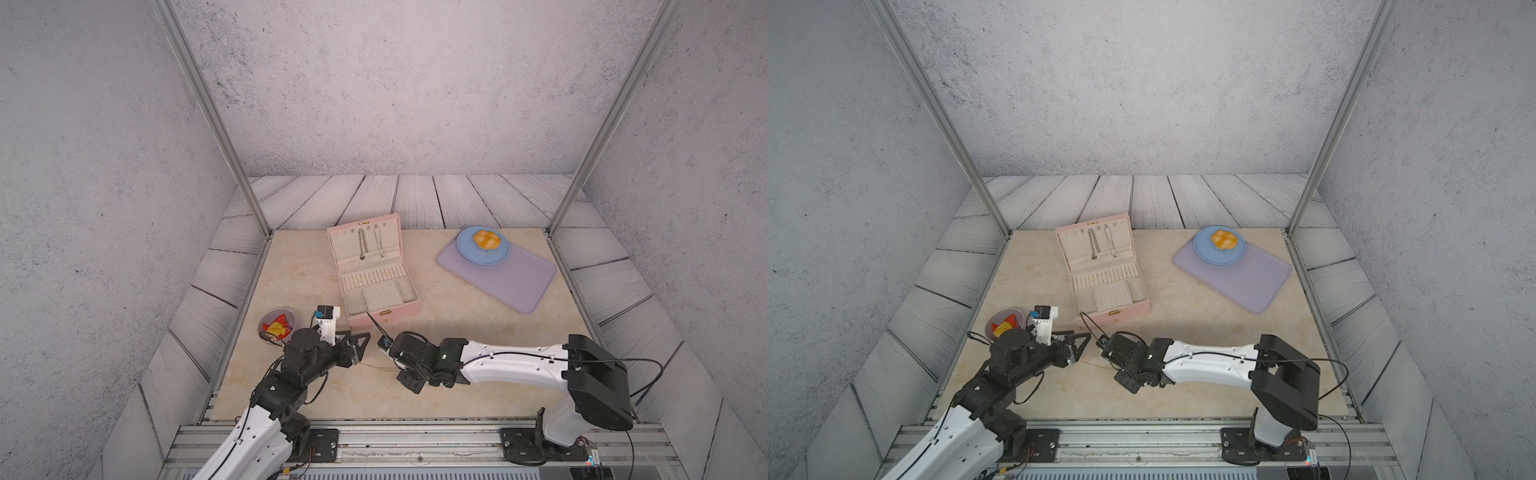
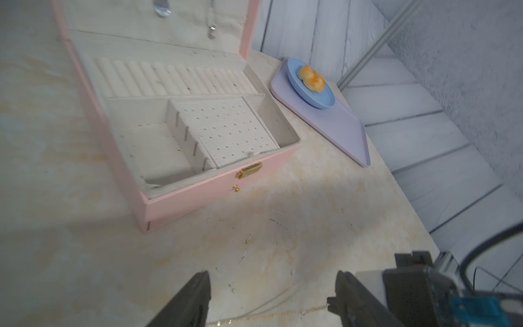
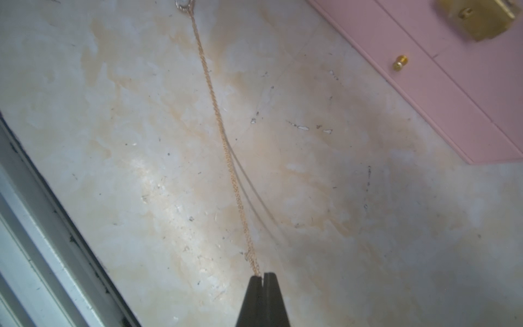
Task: Put jewelry chain into jewelry box
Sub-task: Pick up the necklace from the center of the board.
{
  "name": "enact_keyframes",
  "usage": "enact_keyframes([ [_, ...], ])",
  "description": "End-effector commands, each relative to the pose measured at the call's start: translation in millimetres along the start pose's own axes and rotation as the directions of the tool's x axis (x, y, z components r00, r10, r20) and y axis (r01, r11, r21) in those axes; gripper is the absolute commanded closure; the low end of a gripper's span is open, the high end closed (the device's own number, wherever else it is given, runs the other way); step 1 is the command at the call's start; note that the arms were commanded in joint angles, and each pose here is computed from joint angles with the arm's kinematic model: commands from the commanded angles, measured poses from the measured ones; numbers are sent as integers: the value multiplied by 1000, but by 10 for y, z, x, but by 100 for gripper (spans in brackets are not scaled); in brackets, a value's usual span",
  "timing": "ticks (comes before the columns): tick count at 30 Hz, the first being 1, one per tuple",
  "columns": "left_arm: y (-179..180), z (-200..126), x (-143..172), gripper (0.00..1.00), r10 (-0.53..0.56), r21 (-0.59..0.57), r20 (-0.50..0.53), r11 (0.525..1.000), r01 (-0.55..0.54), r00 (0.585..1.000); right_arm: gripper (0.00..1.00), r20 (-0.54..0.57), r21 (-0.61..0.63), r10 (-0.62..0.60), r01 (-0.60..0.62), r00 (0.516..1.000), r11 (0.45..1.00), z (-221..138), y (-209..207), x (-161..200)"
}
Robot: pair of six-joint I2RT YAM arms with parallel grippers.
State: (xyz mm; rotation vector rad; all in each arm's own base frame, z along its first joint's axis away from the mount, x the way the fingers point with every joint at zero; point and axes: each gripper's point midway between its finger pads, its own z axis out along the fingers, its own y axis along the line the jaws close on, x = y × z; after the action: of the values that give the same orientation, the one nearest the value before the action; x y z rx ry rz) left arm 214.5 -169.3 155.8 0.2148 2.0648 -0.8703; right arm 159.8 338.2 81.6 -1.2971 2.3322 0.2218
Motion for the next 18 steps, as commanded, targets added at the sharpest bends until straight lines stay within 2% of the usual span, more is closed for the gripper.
enact_keyframes([
  [1,-303,85,-53,32,168,139,68,975,-176,984,100,-10,66,56,-55,998,996,-228,-200,106],
  [3,-398,137,67,38,224,197,67,952,-233,972,100,8,62,77,-77,997,995,-320,-236,109],
  [7,-568,197,300,42,356,281,52,891,-356,933,100,41,34,107,-109,993,993,-471,-263,90],
  [13,-799,326,452,37,489,356,47,806,-472,871,100,80,17,120,-122,989,992,-660,-284,61],
  [18,-968,530,564,35,551,430,40,744,-512,834,100,135,-4,135,-136,982,991,-831,-291,-16],
])
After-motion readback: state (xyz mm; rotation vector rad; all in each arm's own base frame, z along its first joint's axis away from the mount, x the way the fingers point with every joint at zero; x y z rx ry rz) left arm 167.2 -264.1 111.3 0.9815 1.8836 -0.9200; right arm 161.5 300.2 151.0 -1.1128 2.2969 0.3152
